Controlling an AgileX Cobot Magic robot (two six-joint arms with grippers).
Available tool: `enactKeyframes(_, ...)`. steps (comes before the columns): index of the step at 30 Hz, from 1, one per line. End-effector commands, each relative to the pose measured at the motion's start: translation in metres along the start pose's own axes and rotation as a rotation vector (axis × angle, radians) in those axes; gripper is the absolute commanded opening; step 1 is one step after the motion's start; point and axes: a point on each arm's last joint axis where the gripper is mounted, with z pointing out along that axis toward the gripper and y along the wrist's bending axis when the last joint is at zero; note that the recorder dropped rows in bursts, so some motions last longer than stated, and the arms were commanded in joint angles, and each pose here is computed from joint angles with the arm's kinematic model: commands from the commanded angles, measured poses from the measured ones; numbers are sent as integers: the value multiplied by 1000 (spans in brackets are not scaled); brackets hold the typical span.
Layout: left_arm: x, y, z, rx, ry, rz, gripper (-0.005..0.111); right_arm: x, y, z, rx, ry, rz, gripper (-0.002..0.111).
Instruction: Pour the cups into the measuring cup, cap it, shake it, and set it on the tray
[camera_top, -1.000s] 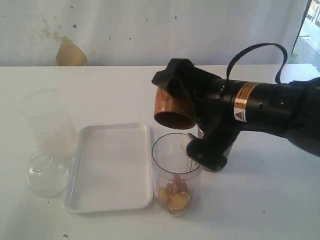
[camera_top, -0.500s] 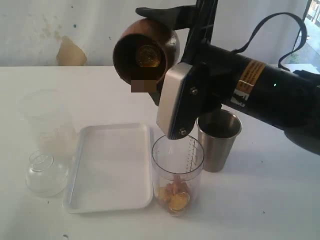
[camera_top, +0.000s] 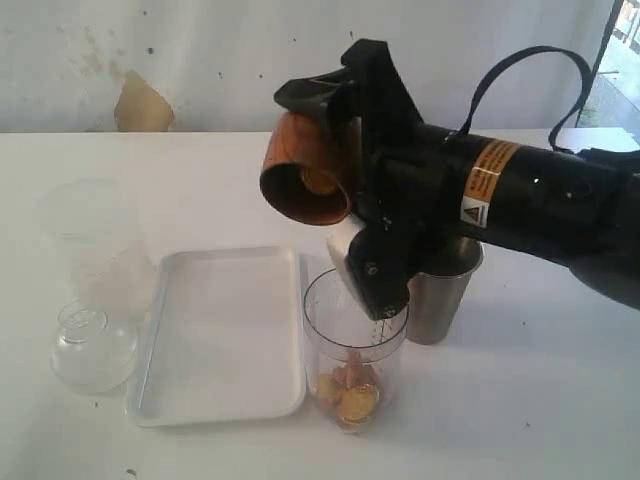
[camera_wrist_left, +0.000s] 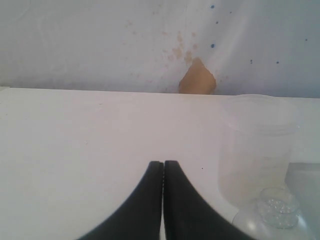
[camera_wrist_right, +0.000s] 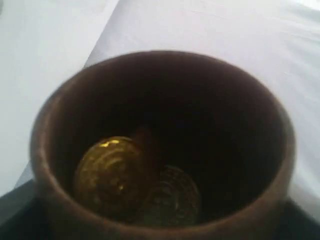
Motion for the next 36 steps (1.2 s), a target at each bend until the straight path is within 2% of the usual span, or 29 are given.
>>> enactKeyframes(1, 0, 0, 0, 4, -9, -3, 1, 1, 0, 0, -22, 13, -129, 0)
enactKeyframes(11, 0, 0, 0, 4, -9, -3, 1, 7, 19, -3, -242, 28, -430, 0)
enactKeyframes(26, 0, 0, 0, 4, -9, -3, 1, 8, 1, -14, -182, 48, -499, 0)
enactKeyframes(28, 0, 0, 0, 4, -9, -3, 1, 8, 3, -14, -201, 46, -497, 0)
enactKeyframes(32, 0, 0, 0, 4, -9, -3, 1, 8, 20, -12, -325, 20, -522, 0)
enactKeyframes(34, 0, 0, 0, 4, -9, -3, 1, 8, 18, -11, -297, 20, -528, 0)
enactKeyframes(36, 0, 0, 0, 4, -9, -3, 1, 8, 7, -11, -202, 44, -487, 0)
